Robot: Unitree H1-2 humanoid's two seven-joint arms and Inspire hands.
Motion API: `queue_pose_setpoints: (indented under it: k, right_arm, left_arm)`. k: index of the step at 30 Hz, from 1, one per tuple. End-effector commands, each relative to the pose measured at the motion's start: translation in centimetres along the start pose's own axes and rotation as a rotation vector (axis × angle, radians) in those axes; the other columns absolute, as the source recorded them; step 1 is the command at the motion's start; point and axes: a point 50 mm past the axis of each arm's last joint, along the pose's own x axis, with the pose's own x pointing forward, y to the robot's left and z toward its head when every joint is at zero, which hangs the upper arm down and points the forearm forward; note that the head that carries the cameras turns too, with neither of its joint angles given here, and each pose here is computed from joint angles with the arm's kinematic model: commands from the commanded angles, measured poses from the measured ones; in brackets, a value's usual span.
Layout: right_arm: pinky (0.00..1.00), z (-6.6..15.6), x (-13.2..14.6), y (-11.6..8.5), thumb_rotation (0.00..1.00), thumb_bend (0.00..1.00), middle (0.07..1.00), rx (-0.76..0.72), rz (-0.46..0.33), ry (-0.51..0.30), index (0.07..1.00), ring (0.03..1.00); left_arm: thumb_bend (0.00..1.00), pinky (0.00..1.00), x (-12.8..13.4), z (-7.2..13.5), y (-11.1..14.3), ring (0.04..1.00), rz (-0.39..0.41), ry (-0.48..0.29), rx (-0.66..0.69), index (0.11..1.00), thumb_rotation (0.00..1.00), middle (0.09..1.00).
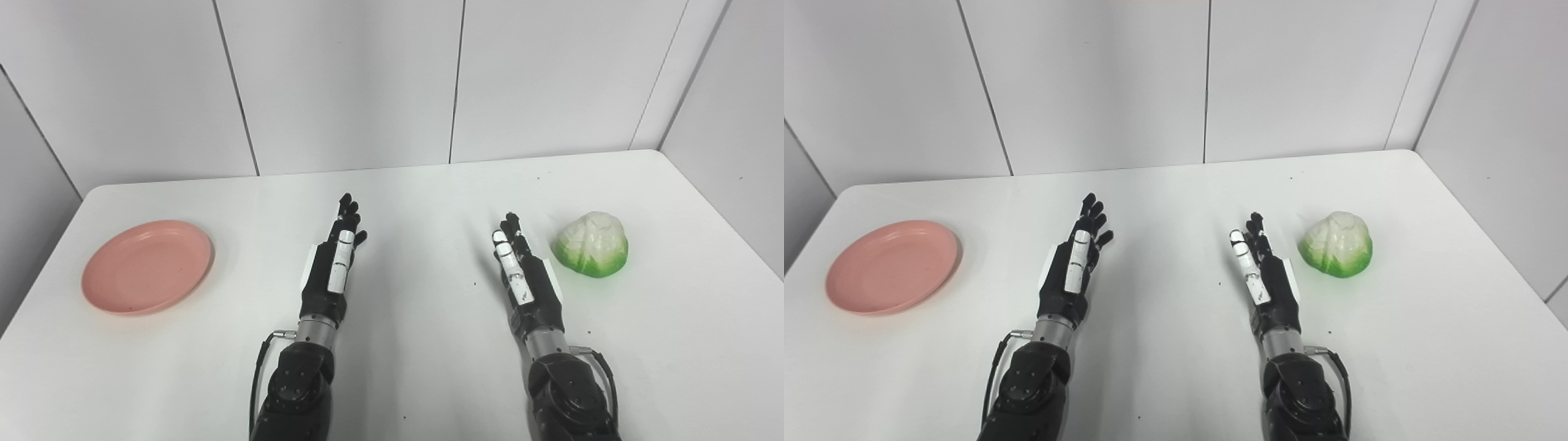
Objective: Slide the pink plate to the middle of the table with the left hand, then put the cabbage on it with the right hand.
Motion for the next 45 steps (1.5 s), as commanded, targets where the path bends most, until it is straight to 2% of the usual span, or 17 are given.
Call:
queue_pose_setpoints:
  k: [1,10,17,19,23,29,32,33,34,36,37,38,40,41,42,43,45]
  right_arm:
    - [1.00,1.6,0.8,0.7,0.72,0.60,1.000,0.000,0.020,-0.056,1.000,1.000]
    - [1.00,1.6,0.9,0.6,0.76,0.61,1.000,-0.054,0.026,-0.056,1.000,1.000]
    - [1.00,1.5,1.0,0.7,0.71,0.62,1.000,-0.009,0.023,-0.060,1.000,1.000]
    - [1.00,1.5,1.0,0.7,0.74,0.62,1.000,-0.043,0.022,-0.061,1.000,1.000]
    - [1.00,1.6,1.0,0.6,0.75,0.62,1.000,-0.044,0.020,-0.058,1.000,1.000]
    - [1.00,1.7,1.0,0.7,0.70,0.62,1.000,-0.041,0.017,-0.069,1.000,1.000]
    - [1.00,2.0,1.0,0.7,0.79,0.60,1.000,-0.103,0.027,-0.093,1.000,1.000]
    - [1.00,2.2,1.0,0.8,0.81,0.59,1.000,-0.097,0.036,-0.103,1.000,1.000]
    - [1.00,2.5,0.9,0.8,0.82,0.60,1.000,-0.092,0.053,-0.117,1.000,1.000]
    - [1.00,2.9,0.7,0.9,0.85,0.62,1.000,-0.095,0.076,-0.155,1.000,1.000]
    - [1.00,3.2,0.7,0.9,0.87,0.63,1.000,-0.105,0.087,-0.173,1.000,1.000]
    - [1.00,3.4,0.6,0.8,0.89,0.65,1.000,-0.112,0.093,-0.181,1.000,1.000]
    - [1.00,3.7,0.7,0.7,0.90,0.68,1.000,-0.124,0.095,-0.191,1.000,1.000]
    - [1.00,3.8,0.7,0.6,0.90,0.69,1.000,-0.127,0.091,-0.194,1.000,1.000]
    - [1.00,3.8,0.8,0.5,0.90,0.70,1.000,-0.128,0.090,-0.199,1.000,1.000]
    - [1.00,3.8,0.8,0.4,0.90,0.70,1.000,-0.129,0.089,-0.200,1.000,1.000]
    - [1.00,3.8,0.9,0.2,0.90,0.69,1.000,-0.131,0.090,-0.205,1.000,1.000]
  left_arm:
    - [0.64,0.93,-1.1,-1.0,0.4,0.990,0.027,0.031,0.004,0.998,1.00,1.000]
    - [0.66,0.92,-0.9,-0.9,0.5,0.997,0.014,0.043,-0.007,1.000,1.00,1.000]
    - [0.65,0.99,-0.8,-1.2,0.8,1.000,-0.016,0.009,-0.022,1.000,1.00,1.000]
    - [0.60,0.98,-0.6,-1.2,0.7,0.986,-0.031,-0.048,-0.073,0.999,1.00,0.993]
    - [0.71,0.99,-0.8,-1.2,0.7,0.998,0.022,-0.014,-0.027,1.000,1.00,1.000]
    - [0.63,0.95,-0.6,-1.1,0.7,0.987,0.068,-0.073,-0.025,1.000,1.00,0.994]
    - [0.70,0.99,-0.3,-1.3,1.0,0.999,0.070,-0.069,-0.045,1.000,1.00,1.000]
    - [0.71,0.96,-0.2,-1.2,1.1,0.988,0.068,-0.084,0.006,1.000,1.00,0.994]
    - [0.71,0.85,-0.1,-1.4,1.3,0.926,0.089,-0.082,0.098,0.988,1.00,0.959]
    - [0.76,0.85,0.0,-1.7,1.6,0.925,0.110,-0.085,0.195,0.990,1.00,0.966]
    - [0.69,0.74,-0.1,-1.8,1.8,0.861,0.112,-0.086,0.237,0.982,1.00,0.932]
    - [0.71,0.72,-0.2,-1.9,1.8,0.856,0.096,-0.079,0.191,0.991,1.00,0.941]
    - [0.67,0.85,-0.3,-1.9,1.9,0.949,0.080,-0.073,0.145,0.999,1.00,0.986]
    - [0.64,0.82,-0.3,-1.9,2.0,0.936,0.065,-0.070,0.136,1.000,1.00,0.987]
    - [0.64,0.84,-0.2,-2.0,1.9,0.957,0.058,-0.051,0.060,1.000,1.00,0.994]
    - [0.69,0.92,-0.1,-1.9,2.0,0.983,0.054,-0.061,0.113,1.000,1.00,0.998]
    - [0.65,0.74,-0.1,-1.9,1.9,0.910,0.048,-0.062,0.095,1.000,1.00,0.976]
